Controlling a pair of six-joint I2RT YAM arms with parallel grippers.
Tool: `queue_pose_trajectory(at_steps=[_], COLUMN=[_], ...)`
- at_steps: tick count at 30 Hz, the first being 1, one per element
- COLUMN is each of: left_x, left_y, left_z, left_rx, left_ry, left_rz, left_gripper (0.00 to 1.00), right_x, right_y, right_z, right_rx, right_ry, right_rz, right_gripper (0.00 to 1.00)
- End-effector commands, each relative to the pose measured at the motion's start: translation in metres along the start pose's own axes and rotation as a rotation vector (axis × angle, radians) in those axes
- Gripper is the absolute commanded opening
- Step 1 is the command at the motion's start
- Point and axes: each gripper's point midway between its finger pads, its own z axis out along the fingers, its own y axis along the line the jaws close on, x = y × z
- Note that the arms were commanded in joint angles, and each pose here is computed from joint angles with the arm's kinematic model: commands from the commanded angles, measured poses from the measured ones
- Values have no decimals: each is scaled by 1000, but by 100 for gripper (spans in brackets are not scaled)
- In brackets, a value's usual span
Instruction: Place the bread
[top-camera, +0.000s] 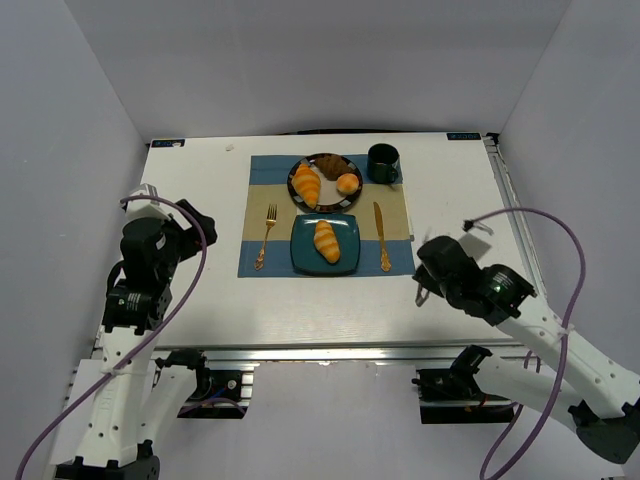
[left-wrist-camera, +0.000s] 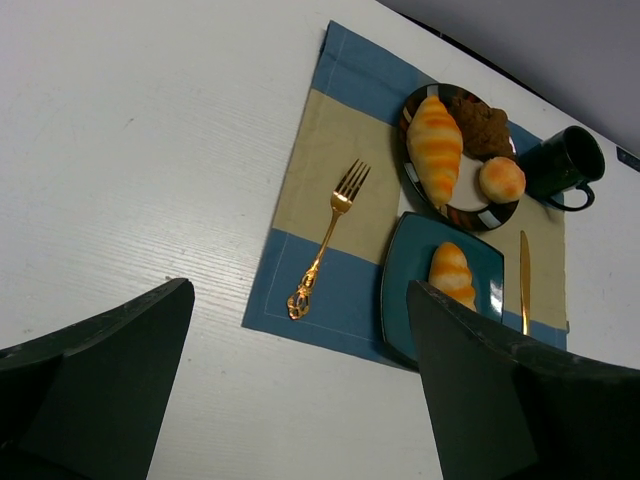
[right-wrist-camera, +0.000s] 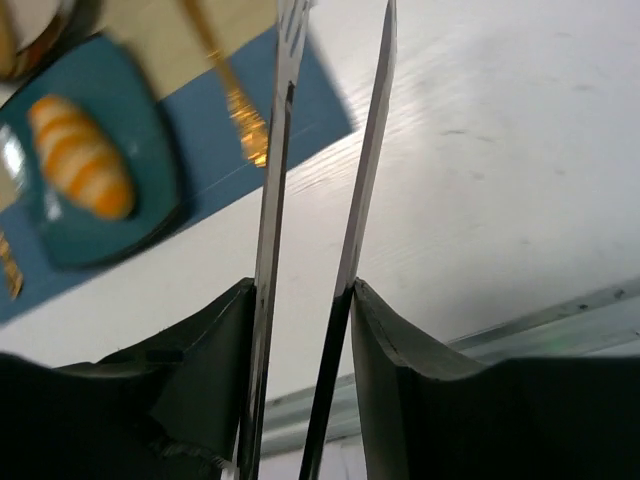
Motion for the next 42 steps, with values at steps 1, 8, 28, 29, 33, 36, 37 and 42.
queue_pose_trajectory(at_steps=[1, 8, 28, 29, 33, 36, 37, 42], left_x=[6, 15, 17, 18, 20, 20, 19, 11], left_y=[-8, -9, -6, -6, -4, -1, 0, 0], left_z=[5, 6, -2, -1, -2, -7, -9, -16], left_rx=[47, 70, 72, 69, 65, 54, 53, 46], left_ry=[17, 27, 20, 22, 29, 21, 17, -10], left_rz=[-2, -11, -17, -15, -10, -8, -10, -22], left_gripper=[98, 98, 98, 98, 98, 98, 98, 98], right_x=[-8, -3, 56, 58, 61, 57, 54, 10], right_y=[-70, -108, -130, -128, -128, -123, -121, -97], right_z=[1, 19, 112, 114, 118, 117, 115, 84], right_rx=[227, 382, 470, 463, 470, 447, 439, 345], right_ry=[-156, -222, -13, -2, 15, 17, 16, -49], right_rz=[209, 332, 326, 322, 304, 296, 285, 252], right_gripper=[47, 44, 55, 55, 62, 81, 87, 89])
